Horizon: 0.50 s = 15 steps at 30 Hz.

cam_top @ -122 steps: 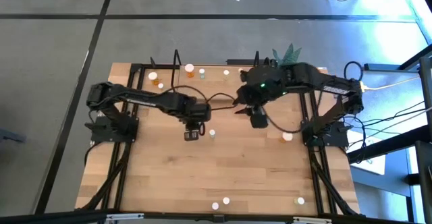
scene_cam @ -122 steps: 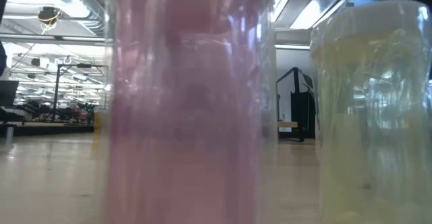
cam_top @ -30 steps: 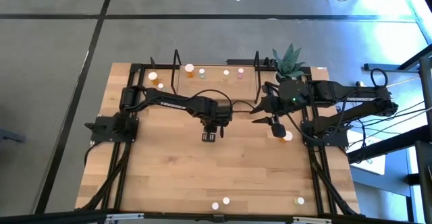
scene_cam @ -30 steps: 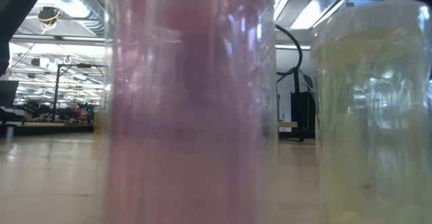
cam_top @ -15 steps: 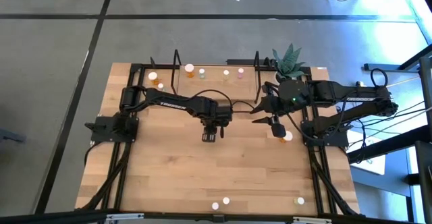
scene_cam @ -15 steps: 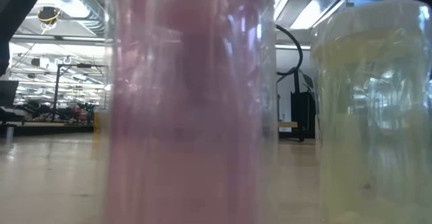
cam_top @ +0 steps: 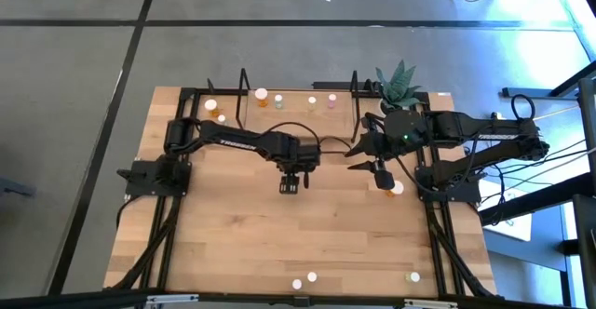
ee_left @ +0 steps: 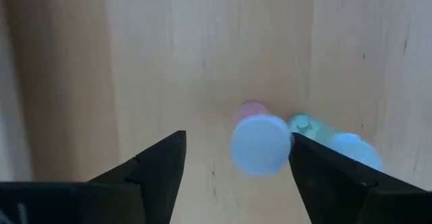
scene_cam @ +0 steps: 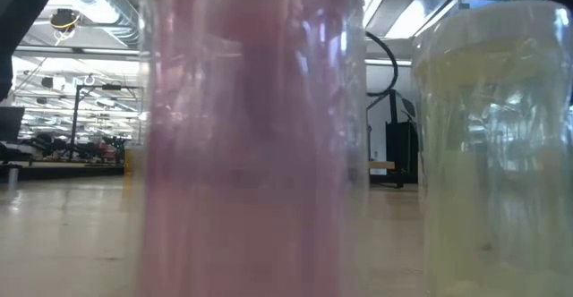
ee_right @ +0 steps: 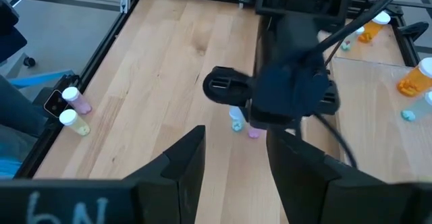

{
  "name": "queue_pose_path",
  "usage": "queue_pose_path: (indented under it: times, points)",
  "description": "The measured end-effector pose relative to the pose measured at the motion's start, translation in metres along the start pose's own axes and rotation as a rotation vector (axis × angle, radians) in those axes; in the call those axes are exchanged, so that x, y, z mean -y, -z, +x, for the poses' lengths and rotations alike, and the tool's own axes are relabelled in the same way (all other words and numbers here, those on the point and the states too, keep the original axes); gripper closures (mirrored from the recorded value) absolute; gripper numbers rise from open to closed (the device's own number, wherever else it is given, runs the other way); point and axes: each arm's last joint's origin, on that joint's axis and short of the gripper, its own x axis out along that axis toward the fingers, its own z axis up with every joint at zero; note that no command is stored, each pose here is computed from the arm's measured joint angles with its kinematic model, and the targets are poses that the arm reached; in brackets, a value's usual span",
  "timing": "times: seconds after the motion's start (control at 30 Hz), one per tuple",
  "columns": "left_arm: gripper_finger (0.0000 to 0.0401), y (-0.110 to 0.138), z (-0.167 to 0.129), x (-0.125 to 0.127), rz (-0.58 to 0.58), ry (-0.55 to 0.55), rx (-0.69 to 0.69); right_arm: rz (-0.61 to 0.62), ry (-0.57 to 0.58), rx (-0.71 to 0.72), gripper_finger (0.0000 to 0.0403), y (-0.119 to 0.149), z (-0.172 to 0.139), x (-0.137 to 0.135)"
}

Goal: Pick and place medicine bottles onto shelf by color
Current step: Put the left pink pill bottle on the shelf aligned with the other pink pill bottle

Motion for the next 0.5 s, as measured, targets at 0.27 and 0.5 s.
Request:
queue_pose_path:
  times: [0.27, 0.5]
  points:
    - [0.0152, 0.004, -0.029, -0.002, -0.032, 0.001, 0.049, 0.001, 0.0, 0.001, 0.0244, 0.0, 0.0, 0.0]
    - [0.0153, 0.013, -0.067, -0.003, -0.082, 0.003, 0.101, 0.001, 0.0, 0.001, 0.0244, 0.0, 0.0, 0.0]
